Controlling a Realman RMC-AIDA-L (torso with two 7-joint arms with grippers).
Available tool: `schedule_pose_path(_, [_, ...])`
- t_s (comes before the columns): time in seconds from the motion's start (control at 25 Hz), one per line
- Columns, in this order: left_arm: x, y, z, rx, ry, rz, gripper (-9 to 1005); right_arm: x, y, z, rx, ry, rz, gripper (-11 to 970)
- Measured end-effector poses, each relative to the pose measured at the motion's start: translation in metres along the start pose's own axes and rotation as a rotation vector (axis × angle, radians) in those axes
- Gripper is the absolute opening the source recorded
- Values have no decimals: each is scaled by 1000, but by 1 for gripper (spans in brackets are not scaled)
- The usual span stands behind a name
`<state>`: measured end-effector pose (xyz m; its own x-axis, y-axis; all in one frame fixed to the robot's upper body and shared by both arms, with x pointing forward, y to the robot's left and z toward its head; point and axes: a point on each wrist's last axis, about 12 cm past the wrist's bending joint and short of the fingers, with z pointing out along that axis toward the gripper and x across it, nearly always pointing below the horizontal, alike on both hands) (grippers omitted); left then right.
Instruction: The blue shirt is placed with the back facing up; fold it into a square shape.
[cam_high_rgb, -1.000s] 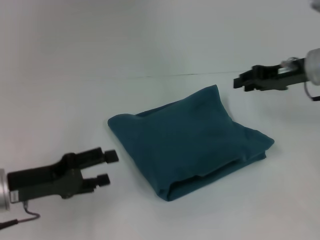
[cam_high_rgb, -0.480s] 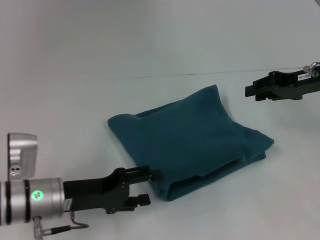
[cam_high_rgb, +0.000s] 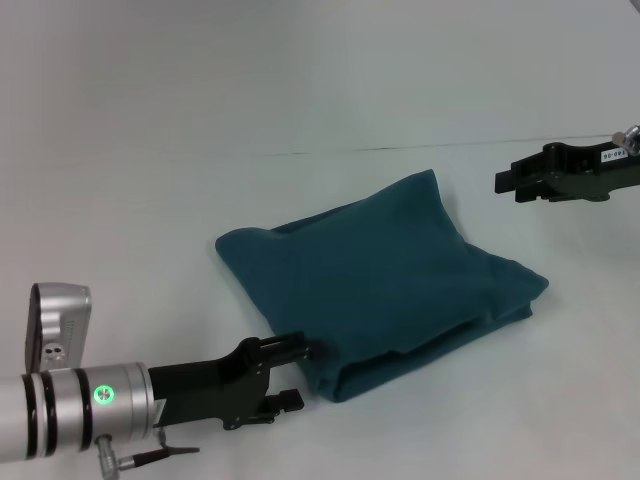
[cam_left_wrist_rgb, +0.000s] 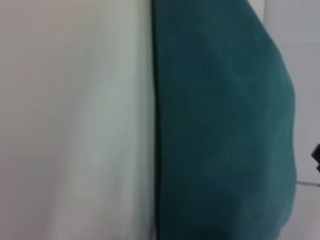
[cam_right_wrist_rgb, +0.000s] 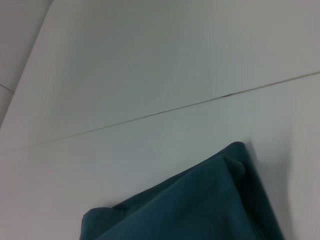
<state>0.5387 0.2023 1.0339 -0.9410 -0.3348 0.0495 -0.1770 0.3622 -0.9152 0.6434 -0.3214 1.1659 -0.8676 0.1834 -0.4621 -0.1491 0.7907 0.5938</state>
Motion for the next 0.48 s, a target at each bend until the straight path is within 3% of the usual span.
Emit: schedule_pose_path(0.48, [-2,-6,19,-15,-5,16,832,1,-2,-1,2,-5,6,397])
